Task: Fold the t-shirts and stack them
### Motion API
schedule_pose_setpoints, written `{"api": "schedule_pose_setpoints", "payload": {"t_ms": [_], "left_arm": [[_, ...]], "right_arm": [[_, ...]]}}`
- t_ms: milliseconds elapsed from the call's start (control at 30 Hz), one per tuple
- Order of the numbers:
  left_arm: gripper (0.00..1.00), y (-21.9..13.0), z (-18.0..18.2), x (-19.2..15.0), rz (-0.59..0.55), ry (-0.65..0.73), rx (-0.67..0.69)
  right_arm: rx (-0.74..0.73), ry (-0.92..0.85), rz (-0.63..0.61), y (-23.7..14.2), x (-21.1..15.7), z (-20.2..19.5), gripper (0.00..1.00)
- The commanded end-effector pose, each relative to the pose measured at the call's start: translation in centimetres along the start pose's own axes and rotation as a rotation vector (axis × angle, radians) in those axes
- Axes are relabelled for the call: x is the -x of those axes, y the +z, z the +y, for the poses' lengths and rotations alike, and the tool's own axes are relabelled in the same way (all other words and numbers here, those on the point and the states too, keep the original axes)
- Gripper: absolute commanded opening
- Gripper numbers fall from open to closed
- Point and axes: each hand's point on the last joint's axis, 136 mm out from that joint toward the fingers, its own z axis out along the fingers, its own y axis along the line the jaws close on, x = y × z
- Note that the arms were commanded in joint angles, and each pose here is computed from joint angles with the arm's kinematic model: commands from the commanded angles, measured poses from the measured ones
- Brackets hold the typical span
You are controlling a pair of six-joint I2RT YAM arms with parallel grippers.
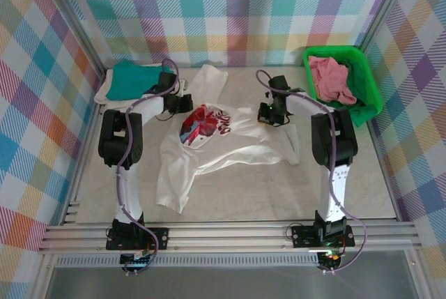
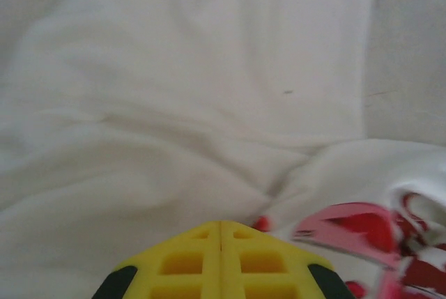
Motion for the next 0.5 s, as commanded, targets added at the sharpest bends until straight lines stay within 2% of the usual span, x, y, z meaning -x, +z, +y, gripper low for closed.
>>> {"api": "schedule_pose_setpoints", "payload": {"t_ms": [0,200,233,300,333,367,400,467], "left_arm": [[0.00,-3.0,3.3,1.4,-0.055,-0.115,0.108],[0.00,-4.0,7.1,0.6,-0.074,-0.227,0.218],[0.00,-4.1,7.3,0.5,-0.075,-0.233,0.220],[0.00,-4.0,7.3,0.3,-0.053,-0.222,0.208],[0.00,-4.0,6.6,0.5,-0.046,-0.198,0.179],[0.00,-4.0,6.0,0.8,-0.042,-0.171,0.158],[0.03,-4.2,5.3,1.2,-0.044,-0.144,0.154],[0.25,-4.6,3.0,2.2,-0.048,-0.053,0.123]], "right_arm": [[0.019,-0.030,-0.103,-4.2,0.8,0.8,0.00],[-0.094,0.013,-0.137,-6.7,-2.1,-2.1,0.01],[-0.099,0.010,-0.137,-6.9,-2.5,-2.3,0.10],[-0.108,0.005,-0.119,-7.2,-3.2,-2.6,0.38],[-0.109,0.001,-0.113,-7.3,-3.3,-2.7,0.46],[-0.106,0.002,-0.111,-7.4,-3.2,-2.7,0.49],[-0.093,0.004,-0.116,-7.5,-3.0,-2.5,0.49],[-0.064,0.023,-0.140,-7.8,-1.9,-2.3,0.49]]}}
